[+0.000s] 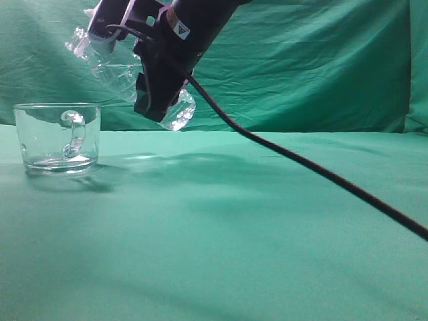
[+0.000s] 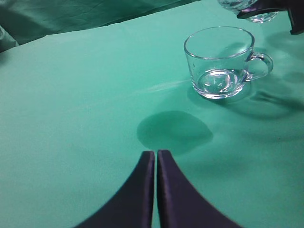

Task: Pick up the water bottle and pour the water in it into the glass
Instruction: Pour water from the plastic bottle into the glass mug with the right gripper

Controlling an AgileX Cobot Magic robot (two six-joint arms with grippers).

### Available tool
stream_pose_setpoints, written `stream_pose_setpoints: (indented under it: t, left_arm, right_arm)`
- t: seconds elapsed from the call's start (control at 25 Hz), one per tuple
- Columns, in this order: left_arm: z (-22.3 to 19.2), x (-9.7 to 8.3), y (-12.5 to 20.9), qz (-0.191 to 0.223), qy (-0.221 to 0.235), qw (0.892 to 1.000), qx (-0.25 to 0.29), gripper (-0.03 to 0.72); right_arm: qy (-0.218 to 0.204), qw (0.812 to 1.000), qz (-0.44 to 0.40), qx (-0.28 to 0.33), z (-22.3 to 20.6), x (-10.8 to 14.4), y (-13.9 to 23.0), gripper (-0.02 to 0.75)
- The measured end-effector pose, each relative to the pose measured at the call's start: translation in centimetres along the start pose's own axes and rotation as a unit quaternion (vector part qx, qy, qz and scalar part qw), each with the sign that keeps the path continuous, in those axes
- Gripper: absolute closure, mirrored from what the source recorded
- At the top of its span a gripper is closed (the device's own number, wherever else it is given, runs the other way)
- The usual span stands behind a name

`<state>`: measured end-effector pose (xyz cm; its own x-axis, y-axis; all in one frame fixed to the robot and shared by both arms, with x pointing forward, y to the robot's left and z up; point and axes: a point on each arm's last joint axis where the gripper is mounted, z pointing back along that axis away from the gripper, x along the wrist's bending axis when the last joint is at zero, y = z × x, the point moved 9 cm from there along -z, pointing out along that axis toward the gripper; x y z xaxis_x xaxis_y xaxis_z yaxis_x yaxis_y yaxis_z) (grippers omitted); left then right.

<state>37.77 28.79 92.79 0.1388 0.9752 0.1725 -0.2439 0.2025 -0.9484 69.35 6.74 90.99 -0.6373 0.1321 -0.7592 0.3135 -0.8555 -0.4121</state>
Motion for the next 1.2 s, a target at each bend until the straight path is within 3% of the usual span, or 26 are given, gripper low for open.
stream_pose_setpoints:
  t: [0.44,0.92,1.2]
  left_arm:
    - [0.00,0.00,0.00,0.000,0.000,1.000,0.000,0.688]
    - [0.00,0.00,0.00,0.000,0.000,1.000,0.000,0.688]
    - [0.00,0.00,0.00,0.000,0.000,1.000,0.000,0.688]
  right_arm:
    - [0.009,0.994,0.111,-0.010,0.02,-0.43,-0.44,0.458]
    - [0.015,0.975,0.222,-0.016,0.03,-0.56,-0.69,0.458]
    - [0.020,0.968,0.249,-0.007,0.03,-0.79,-0.45,0.458]
